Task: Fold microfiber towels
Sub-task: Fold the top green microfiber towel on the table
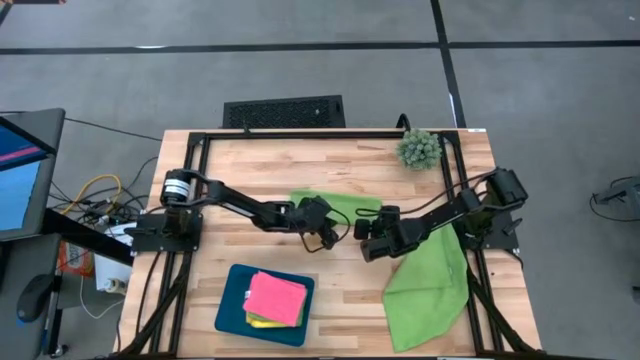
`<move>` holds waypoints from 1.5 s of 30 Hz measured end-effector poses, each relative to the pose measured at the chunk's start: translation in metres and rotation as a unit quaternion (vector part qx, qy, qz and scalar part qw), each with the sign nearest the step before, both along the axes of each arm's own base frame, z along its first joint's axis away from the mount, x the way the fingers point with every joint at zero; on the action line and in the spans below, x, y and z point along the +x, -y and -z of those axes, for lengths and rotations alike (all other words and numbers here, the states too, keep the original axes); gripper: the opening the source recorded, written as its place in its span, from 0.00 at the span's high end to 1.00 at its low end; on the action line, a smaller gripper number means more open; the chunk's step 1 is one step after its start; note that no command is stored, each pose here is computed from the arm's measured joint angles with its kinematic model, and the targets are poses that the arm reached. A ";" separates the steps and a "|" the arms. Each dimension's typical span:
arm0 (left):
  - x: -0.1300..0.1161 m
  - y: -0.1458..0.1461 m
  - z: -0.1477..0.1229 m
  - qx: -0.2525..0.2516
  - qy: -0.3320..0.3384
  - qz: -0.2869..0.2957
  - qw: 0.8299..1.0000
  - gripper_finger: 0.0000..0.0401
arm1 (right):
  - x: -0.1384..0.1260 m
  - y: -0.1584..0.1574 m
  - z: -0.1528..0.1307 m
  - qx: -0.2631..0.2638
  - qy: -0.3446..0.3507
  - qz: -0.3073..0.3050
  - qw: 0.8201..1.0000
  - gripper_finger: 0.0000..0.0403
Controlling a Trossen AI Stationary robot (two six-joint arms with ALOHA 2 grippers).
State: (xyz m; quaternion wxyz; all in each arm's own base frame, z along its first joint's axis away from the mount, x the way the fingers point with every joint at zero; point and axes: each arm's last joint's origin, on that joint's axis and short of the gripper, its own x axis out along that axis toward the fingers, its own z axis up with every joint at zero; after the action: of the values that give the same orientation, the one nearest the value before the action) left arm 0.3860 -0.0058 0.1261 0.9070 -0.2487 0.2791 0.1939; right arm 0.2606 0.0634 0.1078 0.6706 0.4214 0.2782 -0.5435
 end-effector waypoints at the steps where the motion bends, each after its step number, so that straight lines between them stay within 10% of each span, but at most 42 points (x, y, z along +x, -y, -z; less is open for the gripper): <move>1: 0.000 0.000 -0.005 -0.001 0.006 0.005 1.000 1.00 | 0.000 0.000 -0.001 0.003 0.000 -0.002 1.000 0.97; 17: -0.037 -0.019 -0.049 0.067 -0.093 -0.026 0.993 1.00 | 0.003 -0.001 -0.027 -0.012 -0.006 -0.042 0.999 0.98; 45: -0.159 -0.033 -0.142 0.066 -0.094 -0.091 0.989 1.00 | 0.113 0.049 -0.085 -0.106 0.085 -0.274 0.952 0.95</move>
State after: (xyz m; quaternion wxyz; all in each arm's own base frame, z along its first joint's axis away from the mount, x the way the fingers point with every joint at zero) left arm 0.2274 0.0273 0.2685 0.8700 -0.1931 0.3256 0.3160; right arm 0.3737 0.0145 0.1926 0.8556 0.3002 0.2654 -0.3278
